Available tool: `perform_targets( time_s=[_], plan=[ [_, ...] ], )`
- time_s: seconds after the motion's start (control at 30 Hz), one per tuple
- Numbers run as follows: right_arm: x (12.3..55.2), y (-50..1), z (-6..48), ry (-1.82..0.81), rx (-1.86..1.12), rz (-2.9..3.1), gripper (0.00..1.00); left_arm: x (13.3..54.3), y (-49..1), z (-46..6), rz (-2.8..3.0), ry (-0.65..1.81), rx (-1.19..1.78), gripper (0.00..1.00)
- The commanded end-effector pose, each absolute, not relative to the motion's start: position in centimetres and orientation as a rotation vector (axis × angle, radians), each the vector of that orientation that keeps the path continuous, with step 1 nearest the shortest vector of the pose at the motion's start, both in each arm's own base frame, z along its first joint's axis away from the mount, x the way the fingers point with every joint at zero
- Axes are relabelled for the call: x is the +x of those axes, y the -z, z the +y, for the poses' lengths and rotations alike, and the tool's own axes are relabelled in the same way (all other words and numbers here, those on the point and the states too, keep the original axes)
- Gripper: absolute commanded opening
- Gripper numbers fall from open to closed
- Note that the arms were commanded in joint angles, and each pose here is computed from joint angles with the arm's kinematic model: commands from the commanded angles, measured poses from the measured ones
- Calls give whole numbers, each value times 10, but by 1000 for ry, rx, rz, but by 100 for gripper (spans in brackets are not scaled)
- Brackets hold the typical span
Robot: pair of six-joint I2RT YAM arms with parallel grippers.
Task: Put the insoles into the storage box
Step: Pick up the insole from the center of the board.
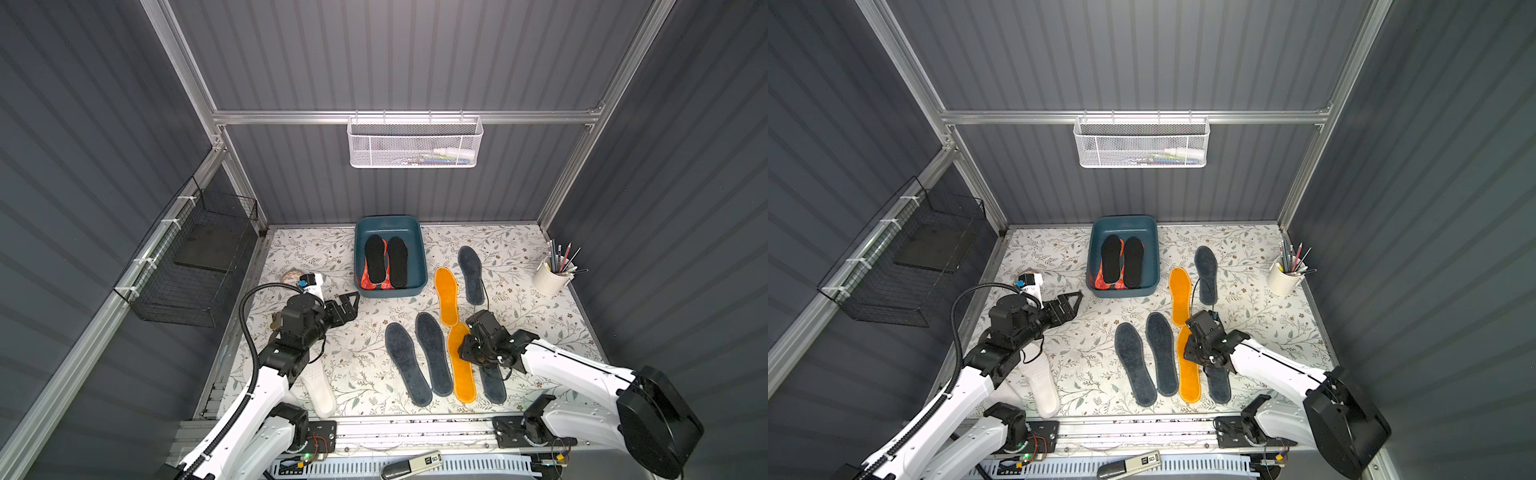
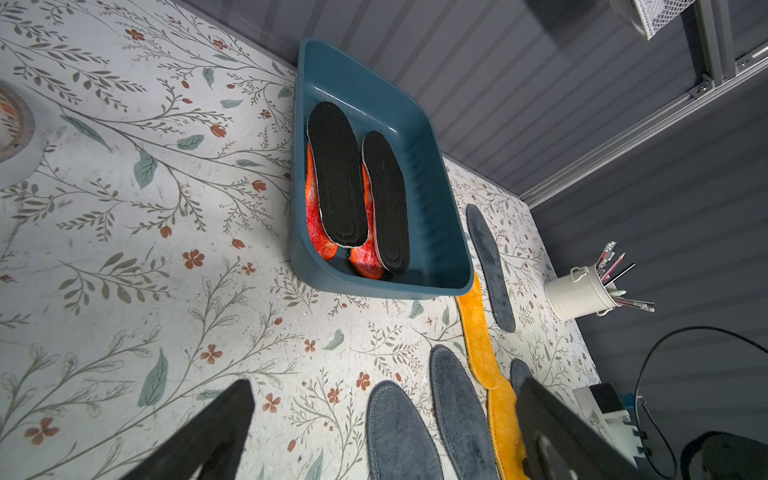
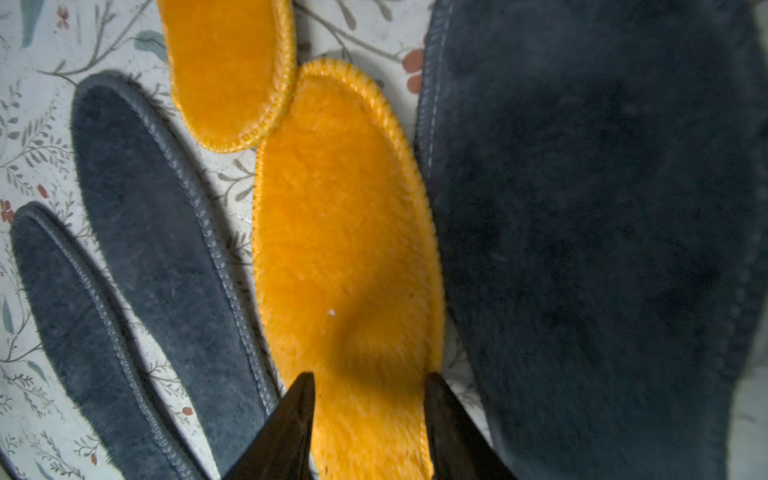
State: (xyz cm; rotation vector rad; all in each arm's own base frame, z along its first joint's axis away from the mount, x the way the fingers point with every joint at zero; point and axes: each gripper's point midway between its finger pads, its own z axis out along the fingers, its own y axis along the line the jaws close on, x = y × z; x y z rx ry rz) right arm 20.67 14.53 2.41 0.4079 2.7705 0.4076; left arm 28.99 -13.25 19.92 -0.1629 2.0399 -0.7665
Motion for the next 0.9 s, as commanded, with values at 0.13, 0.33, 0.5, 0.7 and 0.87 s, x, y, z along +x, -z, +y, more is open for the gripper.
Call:
perform_targets(
  time_s=[0.13,0.33,0.5,0.7,0.87],
  plan=[
    [205,-14,148,-435,426,2814,45,292,-207,-134,2018,762,-127,100],
    [206,-26,140,-417,441,2773,45,292,-208,-133,2021,753,-122,100],
    [198,-30,132,-397,447,2776,45,293,-208,-132,2022,745,-125,100],
    [199,-22,136,-396,448,2804,45,294,-208,-134,2027,746,-117,100],
    [197,-14,138,-384,443,2836,45,294,-208,-134,2028,746,-117,100]
  ],
)
